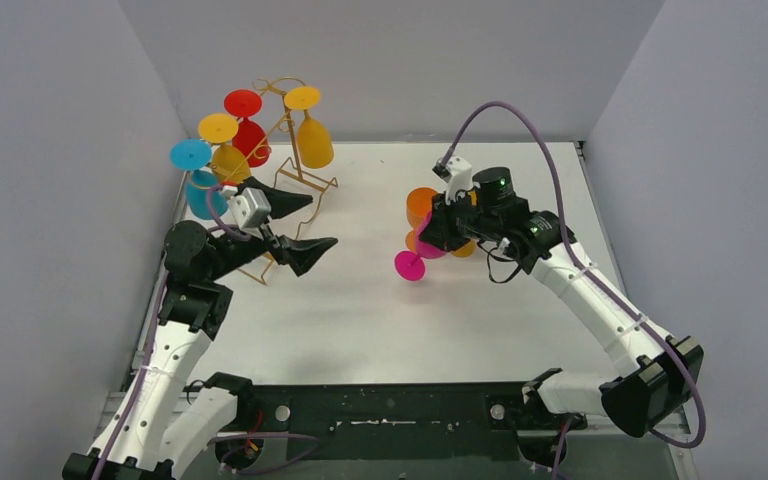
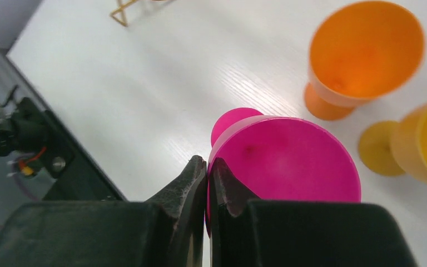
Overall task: Take the wine glass off the wine glass rack
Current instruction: Place the wine glass at the center of the board.
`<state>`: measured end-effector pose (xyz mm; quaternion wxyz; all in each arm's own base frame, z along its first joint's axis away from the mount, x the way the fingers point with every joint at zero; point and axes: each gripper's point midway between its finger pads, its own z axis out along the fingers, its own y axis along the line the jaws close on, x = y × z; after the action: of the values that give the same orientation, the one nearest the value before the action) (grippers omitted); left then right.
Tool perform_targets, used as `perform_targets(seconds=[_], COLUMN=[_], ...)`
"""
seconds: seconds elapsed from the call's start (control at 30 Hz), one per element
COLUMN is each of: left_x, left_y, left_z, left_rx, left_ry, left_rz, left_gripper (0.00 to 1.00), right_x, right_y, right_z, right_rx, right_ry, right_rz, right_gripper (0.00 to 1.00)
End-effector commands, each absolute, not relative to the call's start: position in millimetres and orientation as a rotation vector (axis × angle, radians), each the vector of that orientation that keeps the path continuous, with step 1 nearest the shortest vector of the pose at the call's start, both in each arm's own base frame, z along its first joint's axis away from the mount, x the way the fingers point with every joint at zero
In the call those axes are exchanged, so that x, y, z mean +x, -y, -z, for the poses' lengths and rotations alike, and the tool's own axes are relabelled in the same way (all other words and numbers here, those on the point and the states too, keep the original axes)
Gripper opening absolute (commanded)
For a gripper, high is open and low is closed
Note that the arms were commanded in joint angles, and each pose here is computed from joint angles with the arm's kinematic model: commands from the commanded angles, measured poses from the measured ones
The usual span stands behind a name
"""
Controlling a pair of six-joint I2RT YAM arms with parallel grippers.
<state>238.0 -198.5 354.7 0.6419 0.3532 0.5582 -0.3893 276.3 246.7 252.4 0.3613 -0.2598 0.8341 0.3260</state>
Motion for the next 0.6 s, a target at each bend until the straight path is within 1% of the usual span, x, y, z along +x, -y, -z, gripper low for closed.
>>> perform_targets(seconds=[0.0,0.1,0.23,0.43,0.57], left_x=[264.6,268.4,264.7,258.9,262.8], left_y=[175.1,176.1,186.0,185.0,181.6], left_z=[-389.1,-390.2,-386.3,-387.7,-387.9], left_rx=[0.537,0.508,0.545,0.562,0.544], left_ry=[-1.264,-1.283,-1.317,-1.291,-1.314], left_rz=[0.791,0.817,0.893,0.882,0.858], left_gripper=[0.98,0.97,0.97,0.97,0.97], right_x=[301.9,302.1,305.4,320.0,331.2], right_y=[-191.6,-180.7,-171.0,-114.9,-73.6], right_z=[-231.5,-212.5,-209.4,-204.6,-197.2], right_rx=[-0.517,-0.493,-0.414,-0.181,0.057], right_ry=[-2.192,-2.275,-2.281,-2.223,-2.245], right_rz=[-0.405,-0.324,-0.269,0.019,0.028], right_gripper=[0.00,0.00,0.00,0.00,0.00])
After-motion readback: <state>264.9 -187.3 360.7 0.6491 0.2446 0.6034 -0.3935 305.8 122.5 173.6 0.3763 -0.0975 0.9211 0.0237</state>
